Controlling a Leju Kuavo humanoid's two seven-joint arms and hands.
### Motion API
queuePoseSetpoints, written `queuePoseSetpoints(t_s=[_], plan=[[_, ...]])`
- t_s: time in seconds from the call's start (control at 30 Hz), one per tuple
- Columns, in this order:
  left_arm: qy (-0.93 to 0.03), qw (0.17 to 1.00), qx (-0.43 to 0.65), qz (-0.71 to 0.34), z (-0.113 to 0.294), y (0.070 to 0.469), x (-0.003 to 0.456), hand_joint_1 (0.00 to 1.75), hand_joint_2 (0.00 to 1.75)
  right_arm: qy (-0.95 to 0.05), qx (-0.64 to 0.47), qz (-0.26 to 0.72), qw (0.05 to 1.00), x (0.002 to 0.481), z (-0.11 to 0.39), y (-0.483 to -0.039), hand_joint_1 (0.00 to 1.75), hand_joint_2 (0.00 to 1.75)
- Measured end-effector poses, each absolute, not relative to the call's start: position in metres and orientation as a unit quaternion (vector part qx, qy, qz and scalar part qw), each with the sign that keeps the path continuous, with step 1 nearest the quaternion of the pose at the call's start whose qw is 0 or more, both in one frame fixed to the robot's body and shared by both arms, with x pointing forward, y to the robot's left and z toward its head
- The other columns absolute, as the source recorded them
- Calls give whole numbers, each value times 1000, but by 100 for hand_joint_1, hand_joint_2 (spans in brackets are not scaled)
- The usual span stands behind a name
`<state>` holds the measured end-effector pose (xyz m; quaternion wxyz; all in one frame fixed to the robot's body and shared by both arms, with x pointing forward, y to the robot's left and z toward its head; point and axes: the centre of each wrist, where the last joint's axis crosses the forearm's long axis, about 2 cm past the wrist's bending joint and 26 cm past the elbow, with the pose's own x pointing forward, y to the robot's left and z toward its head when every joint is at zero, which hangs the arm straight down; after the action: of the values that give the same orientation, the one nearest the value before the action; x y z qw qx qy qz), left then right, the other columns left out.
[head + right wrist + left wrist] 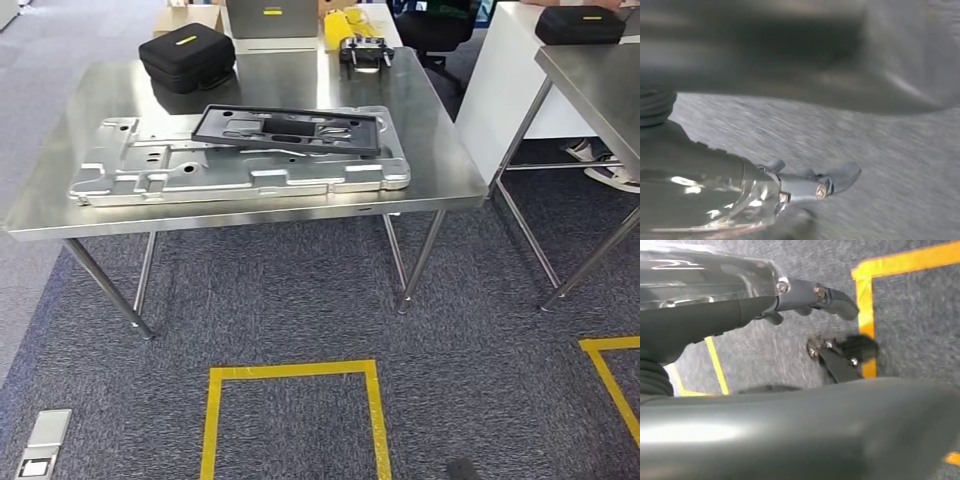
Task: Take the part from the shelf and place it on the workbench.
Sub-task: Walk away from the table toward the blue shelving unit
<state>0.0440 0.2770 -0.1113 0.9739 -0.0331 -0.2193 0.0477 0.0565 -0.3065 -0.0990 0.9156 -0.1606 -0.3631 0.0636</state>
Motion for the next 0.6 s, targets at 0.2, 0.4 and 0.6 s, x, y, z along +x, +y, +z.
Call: queuePoseSetpoints(t_s=[0.2, 0.4, 0.6], plan=[[-216, 975, -33, 33, -111, 278, 43, 0, 0, -260, -151, 53, 952, 41, -108, -300, 0, 0], [-216, 975, -38, 21, -111, 277, 44, 0, 0, -208, -106, 55, 971, 42, -110, -291, 0, 0], [-211, 977, -41, 6, -112, 280, 42, 0, 0, -163, -39, 60, 984, 38, -111, -279, 0, 0]])
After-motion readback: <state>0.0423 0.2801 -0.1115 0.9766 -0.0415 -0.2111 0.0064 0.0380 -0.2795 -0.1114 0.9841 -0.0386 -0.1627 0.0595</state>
